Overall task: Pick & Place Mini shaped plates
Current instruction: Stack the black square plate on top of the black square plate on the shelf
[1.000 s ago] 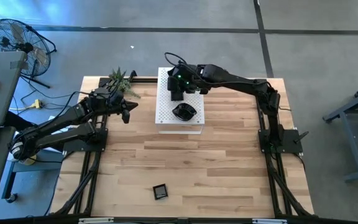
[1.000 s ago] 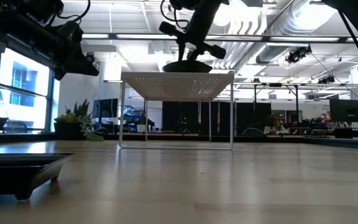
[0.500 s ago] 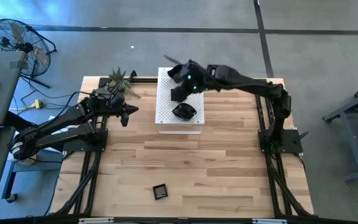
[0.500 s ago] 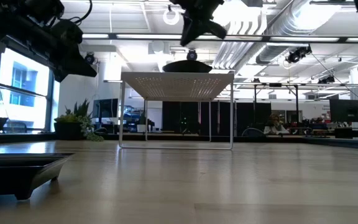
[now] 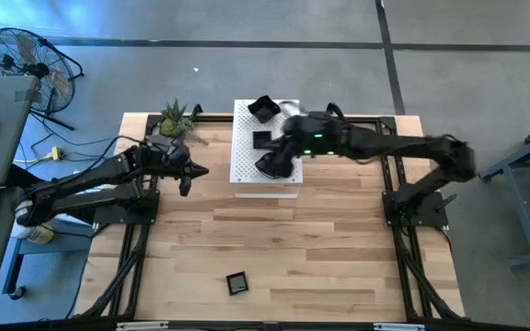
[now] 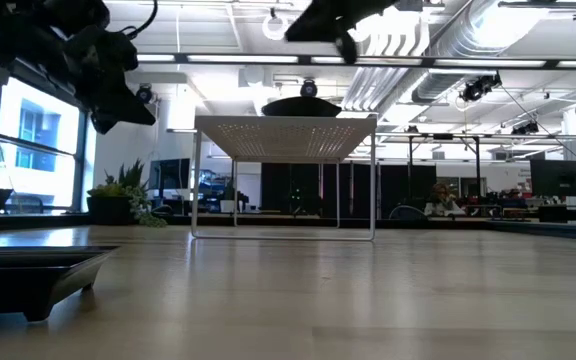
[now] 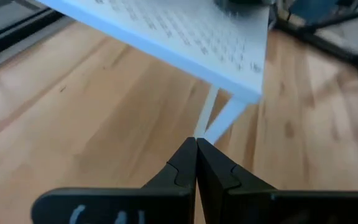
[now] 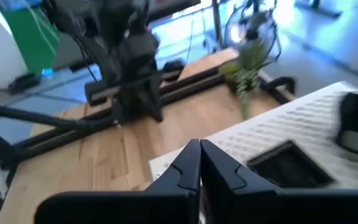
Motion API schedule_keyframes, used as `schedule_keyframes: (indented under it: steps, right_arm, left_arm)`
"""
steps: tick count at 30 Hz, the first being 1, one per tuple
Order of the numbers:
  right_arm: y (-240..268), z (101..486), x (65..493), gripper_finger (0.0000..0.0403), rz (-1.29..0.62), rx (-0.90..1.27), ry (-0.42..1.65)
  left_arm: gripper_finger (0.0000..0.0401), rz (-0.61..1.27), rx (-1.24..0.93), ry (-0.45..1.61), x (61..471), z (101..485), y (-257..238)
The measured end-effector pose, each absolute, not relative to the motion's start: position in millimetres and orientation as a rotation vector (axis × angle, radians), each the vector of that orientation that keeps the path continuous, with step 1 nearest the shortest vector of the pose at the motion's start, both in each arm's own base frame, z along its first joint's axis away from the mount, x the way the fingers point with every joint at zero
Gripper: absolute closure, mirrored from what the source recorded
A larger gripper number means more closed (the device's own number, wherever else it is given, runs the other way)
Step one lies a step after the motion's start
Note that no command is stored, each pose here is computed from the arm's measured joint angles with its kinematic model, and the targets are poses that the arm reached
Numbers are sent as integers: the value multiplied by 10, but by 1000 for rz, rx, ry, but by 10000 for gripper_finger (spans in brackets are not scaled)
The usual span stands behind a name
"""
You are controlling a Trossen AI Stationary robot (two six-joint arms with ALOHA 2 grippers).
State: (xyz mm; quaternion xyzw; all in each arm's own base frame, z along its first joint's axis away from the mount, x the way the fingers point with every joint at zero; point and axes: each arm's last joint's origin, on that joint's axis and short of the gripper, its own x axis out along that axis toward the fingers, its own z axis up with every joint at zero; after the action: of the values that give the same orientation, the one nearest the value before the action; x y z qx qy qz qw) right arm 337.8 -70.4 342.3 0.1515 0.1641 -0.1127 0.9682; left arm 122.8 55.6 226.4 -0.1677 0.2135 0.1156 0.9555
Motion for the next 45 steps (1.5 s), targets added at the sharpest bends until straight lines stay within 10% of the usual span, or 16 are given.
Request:
schedule_keyframes:
  steps: [13, 28, 45]
  right_arm:
    - [-465, 3549, 2234, 401, -283, 269, 126]
    - [-328, 3427, 1917, 402, -140, 228, 86]
    - [-80, 3417, 1945, 401, 20, 182, 113]
  left_arm:
    - [400, 202, -359, 701, 1664, 2368, -39]
    - [396, 125, -387, 1005, 2139, 2284, -864]
    - [259, 85, -535, 1183, 2694, 1861, -1425]
